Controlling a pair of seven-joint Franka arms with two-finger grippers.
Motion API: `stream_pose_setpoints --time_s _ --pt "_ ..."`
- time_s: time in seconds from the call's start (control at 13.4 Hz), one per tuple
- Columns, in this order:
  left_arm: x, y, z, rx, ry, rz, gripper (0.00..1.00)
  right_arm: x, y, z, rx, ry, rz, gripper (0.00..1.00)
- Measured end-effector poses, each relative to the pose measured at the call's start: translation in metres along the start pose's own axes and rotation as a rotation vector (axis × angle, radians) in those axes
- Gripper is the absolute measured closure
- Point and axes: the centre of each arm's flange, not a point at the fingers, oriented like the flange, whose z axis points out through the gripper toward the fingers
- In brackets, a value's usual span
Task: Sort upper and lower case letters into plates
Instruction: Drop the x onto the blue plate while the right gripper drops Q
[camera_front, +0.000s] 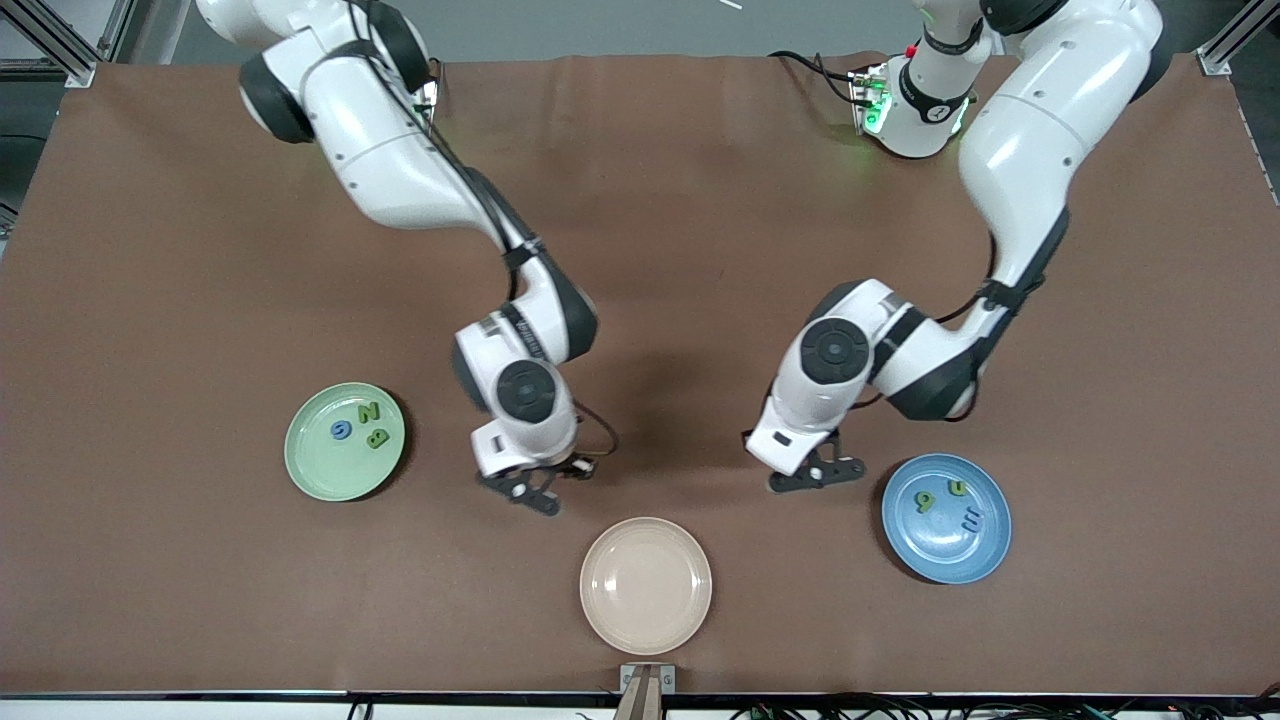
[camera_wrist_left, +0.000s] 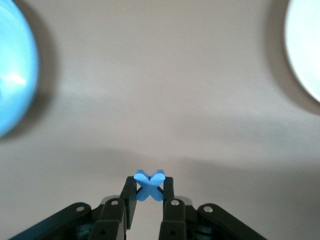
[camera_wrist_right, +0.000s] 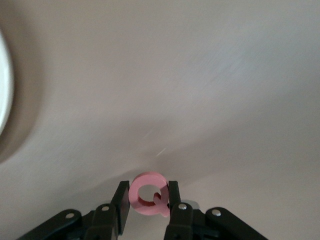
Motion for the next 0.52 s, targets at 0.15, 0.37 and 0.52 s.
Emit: stream_pose_setpoints --time_s 0.15,0.37,0.52 --pt "0.022 -0.041 -0.005 0.021 0.002 0.058 0.75 0.038 0.067 -0.023 -0.017 -0.023 -0.095 0.64" --pt "0.052 -0.110 0.002 0.074 0.021 0.167 0.75 0.067 0.173 -0.019 -0.015 -0.038 -0.246 0.64" --pt "0.067 -0.153 0.008 0.104 0.031 0.246 0.75 0.073 0.243 0.007 -0.005 -0.035 -0.320 0.64"
